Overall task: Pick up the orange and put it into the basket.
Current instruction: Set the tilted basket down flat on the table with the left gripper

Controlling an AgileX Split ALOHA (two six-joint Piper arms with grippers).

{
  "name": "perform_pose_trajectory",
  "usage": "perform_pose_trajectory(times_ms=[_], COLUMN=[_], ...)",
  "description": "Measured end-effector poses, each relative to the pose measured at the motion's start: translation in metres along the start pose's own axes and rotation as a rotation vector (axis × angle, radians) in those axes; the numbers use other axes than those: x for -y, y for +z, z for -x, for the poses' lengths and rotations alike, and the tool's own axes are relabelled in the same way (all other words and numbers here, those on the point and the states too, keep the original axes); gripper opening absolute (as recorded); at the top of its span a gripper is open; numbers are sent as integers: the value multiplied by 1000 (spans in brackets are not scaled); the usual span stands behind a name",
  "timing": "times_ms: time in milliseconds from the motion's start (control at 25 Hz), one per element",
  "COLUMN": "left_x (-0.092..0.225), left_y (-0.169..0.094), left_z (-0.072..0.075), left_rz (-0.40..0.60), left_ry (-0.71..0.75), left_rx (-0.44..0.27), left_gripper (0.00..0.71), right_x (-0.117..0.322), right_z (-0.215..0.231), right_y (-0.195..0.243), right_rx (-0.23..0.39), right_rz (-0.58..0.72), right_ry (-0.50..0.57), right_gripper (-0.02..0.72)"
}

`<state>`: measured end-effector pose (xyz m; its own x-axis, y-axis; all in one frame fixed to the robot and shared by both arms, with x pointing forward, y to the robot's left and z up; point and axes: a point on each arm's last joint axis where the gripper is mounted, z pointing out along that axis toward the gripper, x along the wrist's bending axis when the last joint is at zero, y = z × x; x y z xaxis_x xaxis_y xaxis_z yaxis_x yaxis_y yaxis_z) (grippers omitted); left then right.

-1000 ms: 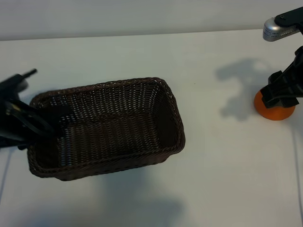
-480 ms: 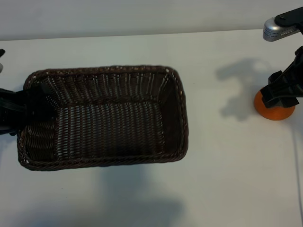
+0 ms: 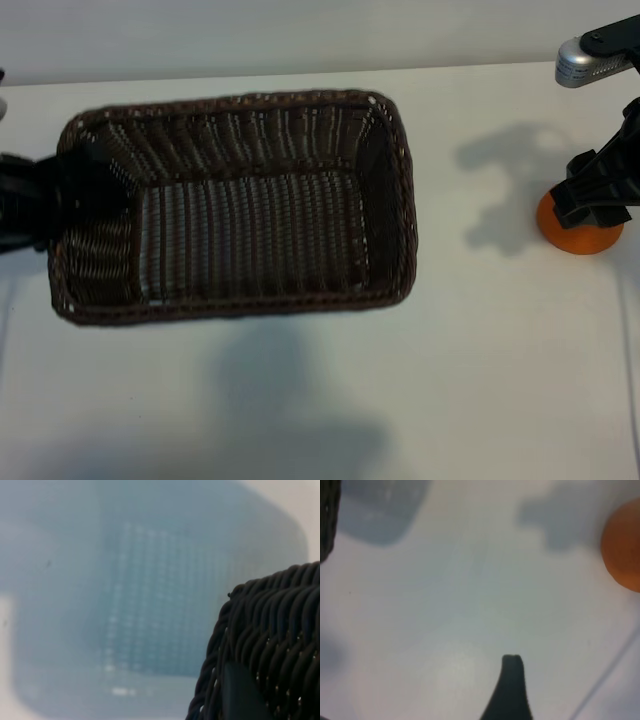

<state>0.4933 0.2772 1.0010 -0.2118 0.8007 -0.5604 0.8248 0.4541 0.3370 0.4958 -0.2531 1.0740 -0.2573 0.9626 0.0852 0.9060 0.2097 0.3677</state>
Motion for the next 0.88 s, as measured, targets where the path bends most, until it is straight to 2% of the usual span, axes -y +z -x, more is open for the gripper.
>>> perform_pose_trajectory(times_ms=[240,400,600,720,880], left_x=[-29,-38,-38,-33,-24], left_y=[14,30,63,85,110], left_z=[14,31,49,55,52], left_rz=[-18,-37,-87,-113,-140], left_ry=[18,33,50,57,45], left_rx=[24,43,48,34,-4], left_gripper=[331,331,331,331,330], right_x=[0,0,0,0,0], right_z=[0,0,0,0,0], right_y=[0,0,0,0,0], right_rx=[0,0,0,0,-1], right_rz=[0,0,0,0,0], right_ry=[1,1,1,1,1], right_gripper=[595,595,595,595,595])
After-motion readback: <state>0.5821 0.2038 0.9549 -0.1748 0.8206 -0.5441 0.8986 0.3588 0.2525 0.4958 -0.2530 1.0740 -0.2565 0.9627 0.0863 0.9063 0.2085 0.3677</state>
